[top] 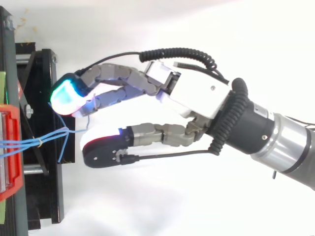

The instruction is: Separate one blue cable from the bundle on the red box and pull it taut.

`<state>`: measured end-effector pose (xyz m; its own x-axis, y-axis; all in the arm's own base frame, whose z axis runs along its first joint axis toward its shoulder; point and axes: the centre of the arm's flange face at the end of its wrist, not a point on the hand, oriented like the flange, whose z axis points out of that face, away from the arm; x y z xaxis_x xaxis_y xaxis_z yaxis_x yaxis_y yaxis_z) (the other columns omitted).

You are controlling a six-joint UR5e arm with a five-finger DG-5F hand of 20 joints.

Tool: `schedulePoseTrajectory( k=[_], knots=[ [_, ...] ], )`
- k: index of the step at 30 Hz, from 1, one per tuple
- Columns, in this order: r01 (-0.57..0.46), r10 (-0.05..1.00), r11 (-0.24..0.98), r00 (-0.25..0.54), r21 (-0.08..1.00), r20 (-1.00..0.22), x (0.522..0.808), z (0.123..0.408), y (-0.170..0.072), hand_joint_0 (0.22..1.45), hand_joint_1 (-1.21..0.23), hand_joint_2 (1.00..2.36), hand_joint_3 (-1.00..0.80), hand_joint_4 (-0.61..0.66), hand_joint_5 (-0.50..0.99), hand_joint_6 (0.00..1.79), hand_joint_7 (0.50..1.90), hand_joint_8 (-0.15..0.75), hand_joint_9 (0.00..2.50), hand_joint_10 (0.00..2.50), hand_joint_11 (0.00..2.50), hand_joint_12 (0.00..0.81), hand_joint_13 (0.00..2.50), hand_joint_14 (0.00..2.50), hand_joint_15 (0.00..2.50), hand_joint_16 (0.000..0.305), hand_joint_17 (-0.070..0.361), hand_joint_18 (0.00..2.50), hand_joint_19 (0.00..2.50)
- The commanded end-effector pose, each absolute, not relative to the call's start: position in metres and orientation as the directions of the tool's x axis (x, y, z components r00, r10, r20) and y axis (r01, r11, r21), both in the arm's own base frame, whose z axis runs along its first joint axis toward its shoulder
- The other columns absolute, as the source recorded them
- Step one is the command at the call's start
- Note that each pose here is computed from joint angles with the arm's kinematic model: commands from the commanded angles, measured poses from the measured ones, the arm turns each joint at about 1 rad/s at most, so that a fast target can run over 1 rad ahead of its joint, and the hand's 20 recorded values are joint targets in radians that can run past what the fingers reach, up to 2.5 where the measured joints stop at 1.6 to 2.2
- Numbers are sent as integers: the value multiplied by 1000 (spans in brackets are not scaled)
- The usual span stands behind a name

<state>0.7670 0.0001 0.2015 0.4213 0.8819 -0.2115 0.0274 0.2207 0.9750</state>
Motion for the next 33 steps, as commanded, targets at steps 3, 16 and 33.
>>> schedulePoseTrajectory(
  k=[3,16,33],
  knots=[
    [21,886,220,415,975,-209,772,202,1,485,-658,1002,-462,200,-140,502,747,215,642,4,117,276,168,2,75,39,87,0,256],
    [-16,885,248,411,969,-220,782,187,12,504,-665,1005,-439,246,-108,502,824,213,650,5,161,271,178,3,91,37,84,0,263],
    [-94,916,231,357,968,-184,794,177,24,562,-680,1011,-334,161,-56,501,1160,207,727,8,218,264,254,5,118,36,82,0,289]
  ],
)
